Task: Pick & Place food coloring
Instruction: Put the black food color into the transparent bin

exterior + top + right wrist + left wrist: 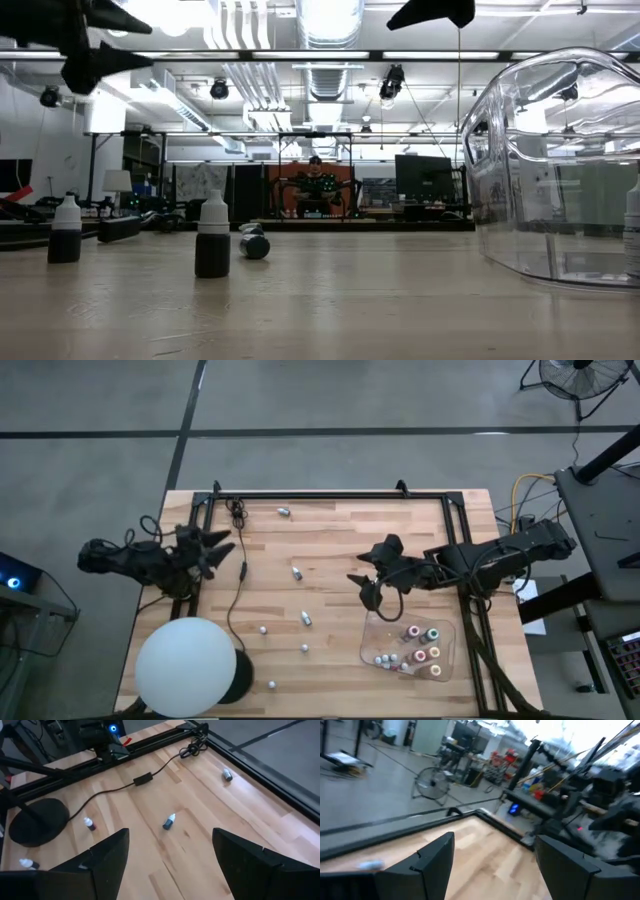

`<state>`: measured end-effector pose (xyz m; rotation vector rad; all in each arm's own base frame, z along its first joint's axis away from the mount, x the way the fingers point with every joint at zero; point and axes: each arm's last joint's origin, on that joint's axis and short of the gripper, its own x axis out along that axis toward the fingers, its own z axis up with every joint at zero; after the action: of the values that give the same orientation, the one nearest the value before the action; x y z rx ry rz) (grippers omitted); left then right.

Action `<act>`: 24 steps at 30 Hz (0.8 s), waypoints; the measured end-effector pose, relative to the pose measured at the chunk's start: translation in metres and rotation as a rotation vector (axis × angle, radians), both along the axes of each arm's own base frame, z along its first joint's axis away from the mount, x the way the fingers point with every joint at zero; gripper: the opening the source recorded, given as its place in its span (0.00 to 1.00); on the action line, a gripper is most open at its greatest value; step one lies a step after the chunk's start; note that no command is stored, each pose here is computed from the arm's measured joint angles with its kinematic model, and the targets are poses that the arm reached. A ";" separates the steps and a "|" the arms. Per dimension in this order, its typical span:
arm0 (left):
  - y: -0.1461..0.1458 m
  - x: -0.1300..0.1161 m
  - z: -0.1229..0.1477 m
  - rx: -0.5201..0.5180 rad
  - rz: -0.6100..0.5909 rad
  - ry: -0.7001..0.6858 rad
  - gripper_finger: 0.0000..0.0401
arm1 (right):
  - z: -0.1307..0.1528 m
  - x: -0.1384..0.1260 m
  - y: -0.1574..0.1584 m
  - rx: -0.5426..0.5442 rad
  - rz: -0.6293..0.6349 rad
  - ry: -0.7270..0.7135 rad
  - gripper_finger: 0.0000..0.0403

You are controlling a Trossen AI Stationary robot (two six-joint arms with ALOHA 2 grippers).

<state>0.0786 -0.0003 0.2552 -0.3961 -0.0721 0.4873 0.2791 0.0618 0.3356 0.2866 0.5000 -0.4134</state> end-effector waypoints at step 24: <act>0.033 0.071 0.147 -0.343 0.698 -0.331 0.61 | 0.010 0.005 -0.002 -0.115 0.007 -0.065 0.73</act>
<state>0.1499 0.0328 0.4019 -0.7924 -0.4621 1.1270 0.2838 0.0602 0.3453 0.1862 0.4120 -0.4234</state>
